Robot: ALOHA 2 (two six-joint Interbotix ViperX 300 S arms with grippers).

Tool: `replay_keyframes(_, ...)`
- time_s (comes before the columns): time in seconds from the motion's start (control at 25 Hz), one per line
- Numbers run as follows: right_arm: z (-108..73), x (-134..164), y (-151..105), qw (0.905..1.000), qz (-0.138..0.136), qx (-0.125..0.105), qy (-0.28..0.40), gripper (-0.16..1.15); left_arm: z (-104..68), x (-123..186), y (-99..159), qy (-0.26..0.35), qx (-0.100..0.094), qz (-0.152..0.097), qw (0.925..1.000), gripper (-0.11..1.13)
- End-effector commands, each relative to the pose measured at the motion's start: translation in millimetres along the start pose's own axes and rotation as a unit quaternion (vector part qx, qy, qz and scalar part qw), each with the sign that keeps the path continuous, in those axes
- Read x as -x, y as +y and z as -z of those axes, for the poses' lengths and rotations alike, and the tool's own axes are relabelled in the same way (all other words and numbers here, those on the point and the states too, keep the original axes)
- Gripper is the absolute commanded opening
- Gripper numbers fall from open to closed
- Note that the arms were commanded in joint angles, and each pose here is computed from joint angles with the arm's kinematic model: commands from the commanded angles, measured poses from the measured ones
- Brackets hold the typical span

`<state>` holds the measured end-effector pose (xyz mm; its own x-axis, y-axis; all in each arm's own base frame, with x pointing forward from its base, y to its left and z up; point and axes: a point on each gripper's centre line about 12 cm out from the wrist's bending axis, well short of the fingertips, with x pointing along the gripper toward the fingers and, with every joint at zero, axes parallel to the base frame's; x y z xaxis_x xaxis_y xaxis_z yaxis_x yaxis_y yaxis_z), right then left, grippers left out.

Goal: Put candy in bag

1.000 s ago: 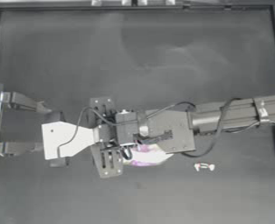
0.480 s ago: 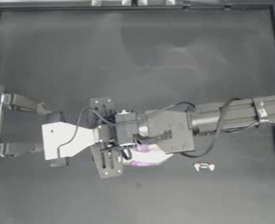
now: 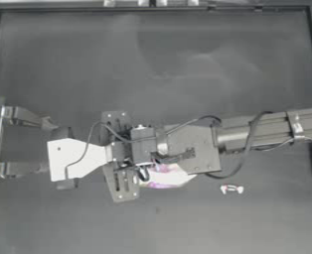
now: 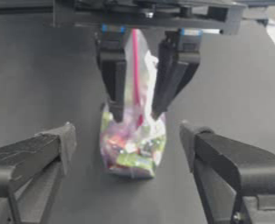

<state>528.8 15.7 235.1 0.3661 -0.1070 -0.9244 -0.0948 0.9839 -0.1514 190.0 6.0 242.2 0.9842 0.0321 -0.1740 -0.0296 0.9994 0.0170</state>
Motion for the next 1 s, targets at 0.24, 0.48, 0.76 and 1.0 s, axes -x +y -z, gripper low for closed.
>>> replay_keyframes(0.24, -7.0, 16.9, -2.7, 0.9998, 0.001, -0.002, -0.021, 0.57, -3.2, -2.9, 0.4, -0.002, 0.000, -0.001, 1.0000, 1.01)
replay_keyframes(0.48, -8.9, 19.4, -3.5, 0.9997, 0.003, -0.002, -0.025, 0.52, -3.2, -2.6, 0.4, -0.002, 0.001, -0.001, 1.0000, 1.01)
replay_keyframes(0.76, -9.6, 22.8, -3.2, 0.9996, 0.003, -0.001, -0.029, 0.22, -2.2, -2.8, 0.3, 0.001, 0.001, -0.001, 1.0000, 1.01)
replay_keyframes(1.0, -10.5, 30.2, -4.6, 0.9991, 0.003, -0.001, -0.042, 0.17, -0.1, -3.4, 0.4, 0.005, 0.007, -0.001, 1.0000, 1.01)
